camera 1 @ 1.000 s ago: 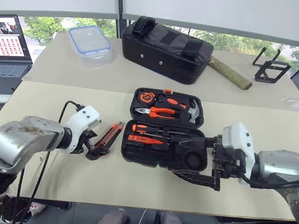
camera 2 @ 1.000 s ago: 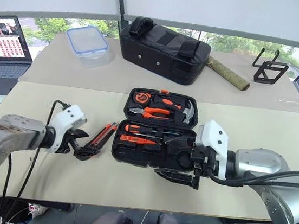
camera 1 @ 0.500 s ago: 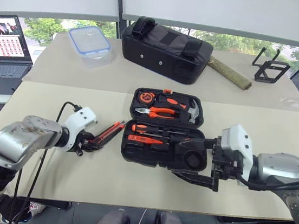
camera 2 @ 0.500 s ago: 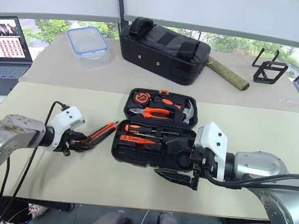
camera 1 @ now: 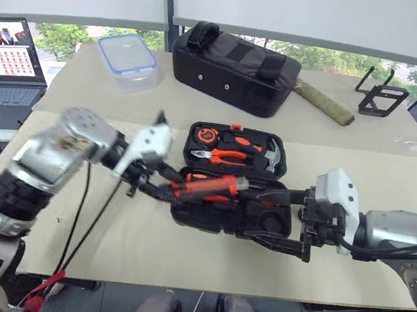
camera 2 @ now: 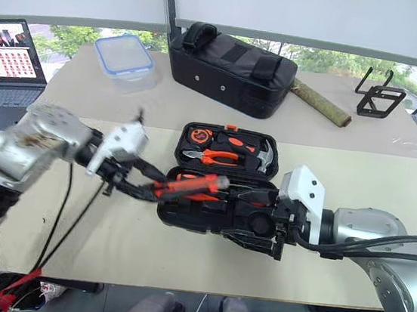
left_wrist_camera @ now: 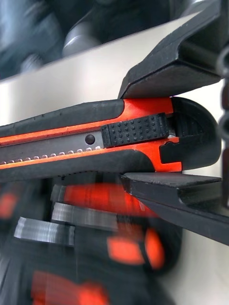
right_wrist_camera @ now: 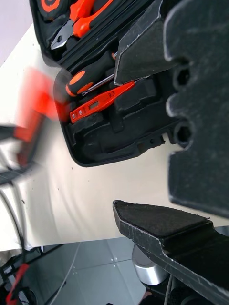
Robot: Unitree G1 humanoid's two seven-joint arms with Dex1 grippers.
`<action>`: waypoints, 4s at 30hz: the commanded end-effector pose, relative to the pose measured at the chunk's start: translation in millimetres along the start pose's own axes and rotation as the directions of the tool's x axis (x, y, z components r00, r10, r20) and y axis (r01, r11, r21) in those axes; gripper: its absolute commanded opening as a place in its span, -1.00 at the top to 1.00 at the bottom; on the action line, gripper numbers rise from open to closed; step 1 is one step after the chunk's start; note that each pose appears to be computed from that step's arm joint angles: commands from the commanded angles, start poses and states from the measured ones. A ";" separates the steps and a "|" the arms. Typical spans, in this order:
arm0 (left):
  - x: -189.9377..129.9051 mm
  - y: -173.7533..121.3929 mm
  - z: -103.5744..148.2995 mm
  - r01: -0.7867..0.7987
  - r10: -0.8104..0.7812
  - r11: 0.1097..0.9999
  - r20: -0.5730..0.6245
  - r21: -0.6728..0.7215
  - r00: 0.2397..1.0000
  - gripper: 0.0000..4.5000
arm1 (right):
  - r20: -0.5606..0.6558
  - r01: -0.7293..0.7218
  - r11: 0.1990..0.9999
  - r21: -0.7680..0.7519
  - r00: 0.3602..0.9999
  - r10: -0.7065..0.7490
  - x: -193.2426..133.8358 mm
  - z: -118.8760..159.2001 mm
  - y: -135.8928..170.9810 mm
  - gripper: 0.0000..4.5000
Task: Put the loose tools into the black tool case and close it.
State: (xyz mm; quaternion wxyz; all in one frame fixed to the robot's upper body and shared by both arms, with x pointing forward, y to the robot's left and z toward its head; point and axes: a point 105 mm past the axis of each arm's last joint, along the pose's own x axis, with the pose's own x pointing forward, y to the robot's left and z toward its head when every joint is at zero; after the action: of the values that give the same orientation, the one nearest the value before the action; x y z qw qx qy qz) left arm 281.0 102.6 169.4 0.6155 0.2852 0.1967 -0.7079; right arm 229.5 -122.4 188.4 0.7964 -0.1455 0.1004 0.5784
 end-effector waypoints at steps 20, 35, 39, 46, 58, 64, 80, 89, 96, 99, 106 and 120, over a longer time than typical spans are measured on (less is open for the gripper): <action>27.9 31.2 21.1 0.052 -0.050 0.997 -0.037 0.061 0.998 -0.96 | 0.004 0.115 0.993 -0.003 0.993 -0.115 -12.6 -7.5 7.6 -1.00; 18.0 26.5 14.1 0.053 -0.046 0.990 -0.062 0.129 0.997 0.83 | 0.002 0.120 0.993 -0.005 0.993 -0.120 -12.9 -9.5 4.4 -1.00; 10.3 22.6 6.0 0.069 -0.054 0.988 -0.107 0.140 0.993 0.99 | 0.004 0.119 0.993 -0.001 0.993 -0.119 -11.9 -10.0 5.2 -1.00; 4.7 17.1 -12.1 0.081 -0.052 0.986 -0.192 0.145 0.980 0.99 | 0.002 0.123 0.992 0.009 0.992 -0.123 -13.1 -10.9 5.0 -1.00; 30.0 27.5 -28.6 0.032 0.012 0.982 -0.229 0.187 0.973 0.99 | 0.002 0.122 0.992 0.021 0.993 -0.122 -13.6 -10.3 3.2 -1.00; 7.7 32.5 2.1 0.034 -0.004 0.979 -0.144 0.201 0.990 0.99 | 0.000 0.123 0.992 0.027 0.992 -0.123 -14.5 -11.2 4.2 -1.00; 96.0 40.3 0.9 0.152 -0.045 0.907 -0.267 0.393 0.963 0.99 | -0.003 0.152 0.988 0.040 0.988 -0.152 -13.7 -13.8 3.6 -1.00; 89.4 42.8 10.1 0.105 -0.038 0.924 -0.186 0.368 0.982 0.99 | -0.008 0.169 0.984 0.059 0.986 -0.169 -19.5 -16.0 8.8 -1.00; 54.4 41.4 50.5 0.056 -0.064 0.957 0.019 0.285 0.998 0.99 | -0.010 0.197 0.977 0.083 0.980 -0.197 -29.0 -19.2 4.8 -1.00; 61.0 49.6 48.6 0.024 -0.025 0.958 0.001 0.287 1.000 0.99 | 0.002 0.191 0.978 0.079 0.981 -0.192 -24.9 -16.7 2.1 -1.00; 80.2 40.8 28.2 0.091 -0.070 0.947 -0.076 0.307 0.995 0.99 | -0.002 0.195 0.977 0.083 0.981 -0.196 -23.7 -18.3 0.3 -1.00; 93.3 62.7 8.3 0.030 -0.019 0.979 -0.052 0.203 0.998 0.99 | -0.004 0.191 0.977 0.094 0.981 -0.192 -21.5 -19.9 4.9 -1.00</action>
State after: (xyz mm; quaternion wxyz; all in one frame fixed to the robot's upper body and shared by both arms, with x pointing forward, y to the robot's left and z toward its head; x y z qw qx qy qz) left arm 320.8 8.4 125.2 0.5363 0.3666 0.1216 -0.7505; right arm 221.7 -151.1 171.2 0.8577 -0.1100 0.1215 0.4874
